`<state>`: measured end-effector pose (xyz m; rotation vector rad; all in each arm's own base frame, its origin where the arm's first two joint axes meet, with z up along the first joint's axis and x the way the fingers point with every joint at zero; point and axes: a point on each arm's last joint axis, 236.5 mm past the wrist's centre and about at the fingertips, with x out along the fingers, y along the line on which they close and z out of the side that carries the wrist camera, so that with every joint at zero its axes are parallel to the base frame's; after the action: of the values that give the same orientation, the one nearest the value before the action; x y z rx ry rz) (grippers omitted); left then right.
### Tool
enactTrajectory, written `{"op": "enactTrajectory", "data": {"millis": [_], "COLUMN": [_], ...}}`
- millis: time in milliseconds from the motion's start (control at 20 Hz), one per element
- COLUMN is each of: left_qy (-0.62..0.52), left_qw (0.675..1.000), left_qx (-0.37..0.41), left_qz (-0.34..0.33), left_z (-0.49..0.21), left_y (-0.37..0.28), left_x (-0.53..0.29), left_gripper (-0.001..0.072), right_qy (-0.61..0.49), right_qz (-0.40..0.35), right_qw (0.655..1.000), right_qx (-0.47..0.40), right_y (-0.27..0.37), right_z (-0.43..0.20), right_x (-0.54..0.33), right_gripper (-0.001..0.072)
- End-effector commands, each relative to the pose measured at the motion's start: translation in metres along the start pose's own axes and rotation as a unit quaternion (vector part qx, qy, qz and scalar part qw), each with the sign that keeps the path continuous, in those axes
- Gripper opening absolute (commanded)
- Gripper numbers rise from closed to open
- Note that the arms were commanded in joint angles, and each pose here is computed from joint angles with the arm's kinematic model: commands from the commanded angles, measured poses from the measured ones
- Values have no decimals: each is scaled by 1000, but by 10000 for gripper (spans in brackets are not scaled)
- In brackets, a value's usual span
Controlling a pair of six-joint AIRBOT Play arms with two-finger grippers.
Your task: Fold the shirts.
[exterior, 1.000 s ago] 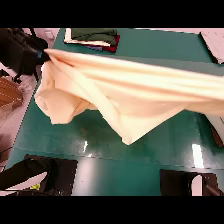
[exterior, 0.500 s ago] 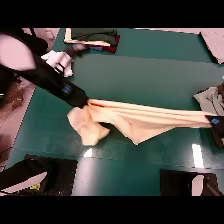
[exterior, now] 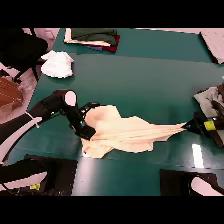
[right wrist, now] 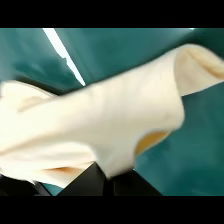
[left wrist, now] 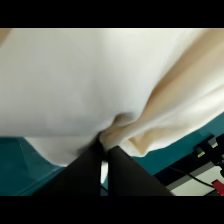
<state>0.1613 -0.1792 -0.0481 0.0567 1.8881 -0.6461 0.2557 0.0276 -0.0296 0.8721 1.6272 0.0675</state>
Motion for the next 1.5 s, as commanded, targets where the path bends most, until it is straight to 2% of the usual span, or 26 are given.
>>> {"op": "enactTrajectory", "data": {"millis": [0, 50, 100, 200, 350, 400, 450, 600, 700, 900, 1050, 1300, 1350, 1400, 1450], "left_qy": [57, 49, 24, -76, -290, -343, -362, -337, -327, -271, -270, -220, -211, -205, -203], "left_qw": [998, 998, 998, 995, 952, 934, 928, 939, 941, 959, 959, 969, 971, 973, 974], "left_qx": [-7, -23, -33, -45, -81, -80, -78, -49, -37, -25, -14, 39, 51, 63, 67], "left_qz": [35, 41, 37, 34, 49, 53, 38, -44, -78, -83, -88, -104, -98, -88, -80], "left_z": [-26, -24, -17, 7, 70, 94, 113, 162, 186, 189, 195, 184, 182, 181, 182], "left_y": [22, 28, 30, 34, 52, 57, 56, 47, 53, 73, 75, 46, 40, 36, 35], "left_x": [4, -7, -23, -76, -166, -183, -183, -141, -117, -72, -63, -38, -32, -27, -24], "left_gripper": [257, 538, 568, 568, 564, 538, 538, 540, 539, 539, 538, 535, 462, 455, 390], "right_qy": [111, 79, 33, -38, -87, -101, -115, -152, -174, -225, -259, -267, -269, -270, -270], "right_qz": [-154, -163, -163, -153, -128, -109, -89, -5, 15, 17, 19, 24, 25, 26, 29], "right_qw": [979, 978, 979, 980, 984, 985, 985, 981, 973, 954, 941, 937, 937, 937, 937], "right_qx": [-77, -101, -115, -119, -94, -92, -94, -118, -152, -199, -217, -222, -222, -222, -222], "right_y": [-13, 0, 15, 32, 34, 39, 46, 86, 109, 136, 147, 151, 152, 153, 154], "right_z": [15, 32, 53, 82, 96, 99, 104, 115, 113, 105, 100, 96, 97, 97, 97], "right_x": [1, -11, -29, -72, -120, -129, -136, -143, -148, -166, -183, -188, -188, -188, -189], "right_gripper": [21, 54, 115, 156, 408, 446, 450, 451, 450, 450, 449, 449, 449, 449, 448]}}
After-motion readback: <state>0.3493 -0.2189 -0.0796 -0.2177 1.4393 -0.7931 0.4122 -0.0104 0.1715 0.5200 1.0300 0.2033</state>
